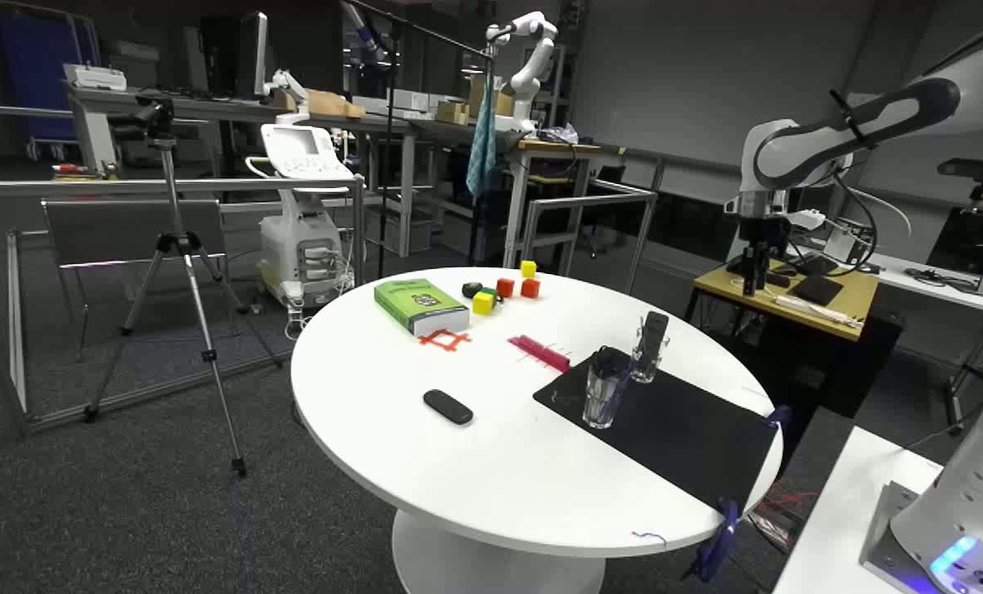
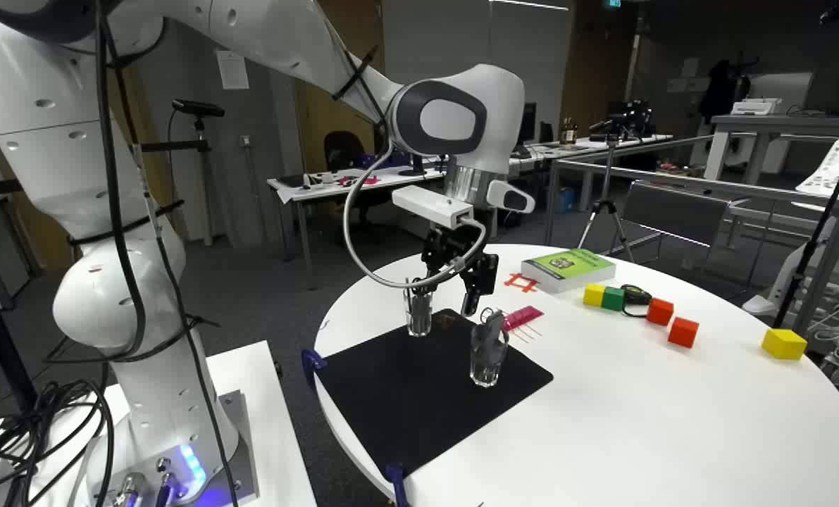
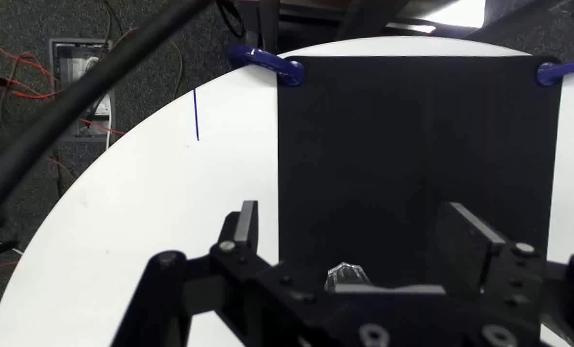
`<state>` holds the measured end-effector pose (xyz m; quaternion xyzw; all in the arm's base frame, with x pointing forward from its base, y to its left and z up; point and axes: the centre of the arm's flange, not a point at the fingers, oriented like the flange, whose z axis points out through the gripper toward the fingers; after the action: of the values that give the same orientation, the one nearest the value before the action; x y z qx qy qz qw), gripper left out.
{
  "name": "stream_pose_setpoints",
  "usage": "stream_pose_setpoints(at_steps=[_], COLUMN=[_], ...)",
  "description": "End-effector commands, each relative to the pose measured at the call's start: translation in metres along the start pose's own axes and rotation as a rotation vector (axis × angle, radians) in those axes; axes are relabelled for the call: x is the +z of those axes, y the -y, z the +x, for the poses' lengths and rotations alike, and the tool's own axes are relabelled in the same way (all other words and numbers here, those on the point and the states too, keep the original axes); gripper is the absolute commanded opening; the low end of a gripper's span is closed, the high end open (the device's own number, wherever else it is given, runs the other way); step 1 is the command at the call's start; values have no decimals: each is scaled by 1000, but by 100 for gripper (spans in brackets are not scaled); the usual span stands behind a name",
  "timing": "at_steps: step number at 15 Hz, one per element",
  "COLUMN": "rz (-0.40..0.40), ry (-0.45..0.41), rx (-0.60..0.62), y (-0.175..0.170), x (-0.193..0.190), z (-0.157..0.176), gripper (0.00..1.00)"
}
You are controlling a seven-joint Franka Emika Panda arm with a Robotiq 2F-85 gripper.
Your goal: Put the scissors in the other cup
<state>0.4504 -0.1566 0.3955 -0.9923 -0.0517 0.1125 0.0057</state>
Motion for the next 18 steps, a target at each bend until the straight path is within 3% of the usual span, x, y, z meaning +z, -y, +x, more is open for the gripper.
stream_pose_setpoints(at_steps=[1, 9, 14, 18], rz=[0, 6, 76, 90], ry=[0, -1, -93, -138], rx=[0, 37, 289, 417], y=[0, 4, 6, 10], x=[0, 6, 8, 8], z=[0, 7, 23, 40], gripper=[100, 100, 100, 100])
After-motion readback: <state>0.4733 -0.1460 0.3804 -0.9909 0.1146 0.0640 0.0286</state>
